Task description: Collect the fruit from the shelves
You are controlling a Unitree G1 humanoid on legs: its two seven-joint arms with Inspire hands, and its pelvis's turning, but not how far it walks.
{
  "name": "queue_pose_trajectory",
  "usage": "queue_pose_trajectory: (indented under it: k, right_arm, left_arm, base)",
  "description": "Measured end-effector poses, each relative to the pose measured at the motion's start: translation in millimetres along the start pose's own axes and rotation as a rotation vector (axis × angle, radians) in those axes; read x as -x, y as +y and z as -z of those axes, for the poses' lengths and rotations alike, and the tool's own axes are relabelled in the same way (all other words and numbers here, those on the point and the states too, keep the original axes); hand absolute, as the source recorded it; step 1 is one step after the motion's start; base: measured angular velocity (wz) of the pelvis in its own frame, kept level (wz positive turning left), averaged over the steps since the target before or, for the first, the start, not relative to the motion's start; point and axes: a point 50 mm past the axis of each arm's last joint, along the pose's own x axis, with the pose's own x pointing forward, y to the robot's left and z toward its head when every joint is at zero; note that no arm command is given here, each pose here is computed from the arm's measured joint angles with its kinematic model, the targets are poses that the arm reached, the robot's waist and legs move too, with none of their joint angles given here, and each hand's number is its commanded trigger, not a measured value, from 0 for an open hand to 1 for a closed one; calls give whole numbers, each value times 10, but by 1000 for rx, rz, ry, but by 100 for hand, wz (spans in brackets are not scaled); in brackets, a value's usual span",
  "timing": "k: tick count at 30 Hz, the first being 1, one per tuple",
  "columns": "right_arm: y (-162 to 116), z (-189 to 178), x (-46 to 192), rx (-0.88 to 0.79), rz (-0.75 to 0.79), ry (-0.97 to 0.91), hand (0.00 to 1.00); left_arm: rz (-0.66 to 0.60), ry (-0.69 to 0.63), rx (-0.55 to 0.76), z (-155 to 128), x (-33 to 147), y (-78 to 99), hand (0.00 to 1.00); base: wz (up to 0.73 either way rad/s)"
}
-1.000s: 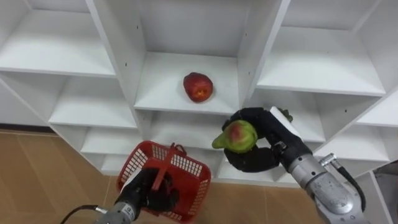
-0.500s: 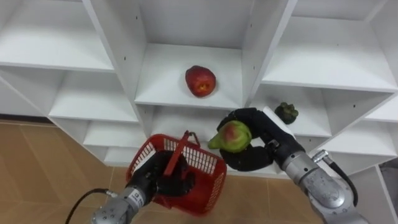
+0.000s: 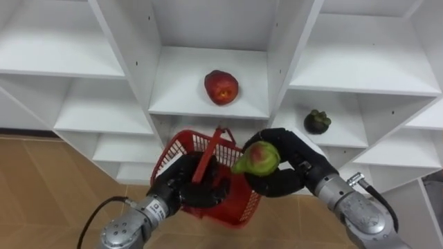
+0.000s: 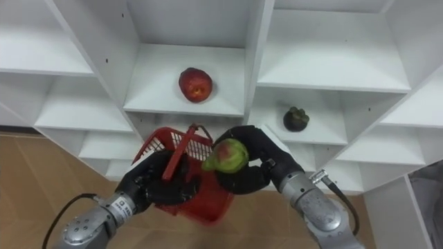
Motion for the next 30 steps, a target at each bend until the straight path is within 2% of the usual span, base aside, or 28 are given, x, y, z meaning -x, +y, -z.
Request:
queue_pose_trajectory:
  k: [16,17,18,19,30]
  right_arm:
    - [6,18,15,28,-19,14,99]
    - [8,19,15,28,-19,15,84]
    - [10,19,15,29,-19,15,30]
    - [15,22,16,32,-19,17,0]
    - [38,64,21,36,-35,36,0]
  left_arm:
    - [44,-40,2,-99,15,10,100]
    - [50,-40,11,-98,22,13,100]
    - [54,-40,15,-96,25,13,100]
    - [62,-39,20,-95,29,10,100]
    - [144,-91,-8,-236,26,-52,100]
  base:
    - [1]
    - [0]
    - [0]
    - [0]
    - [0]
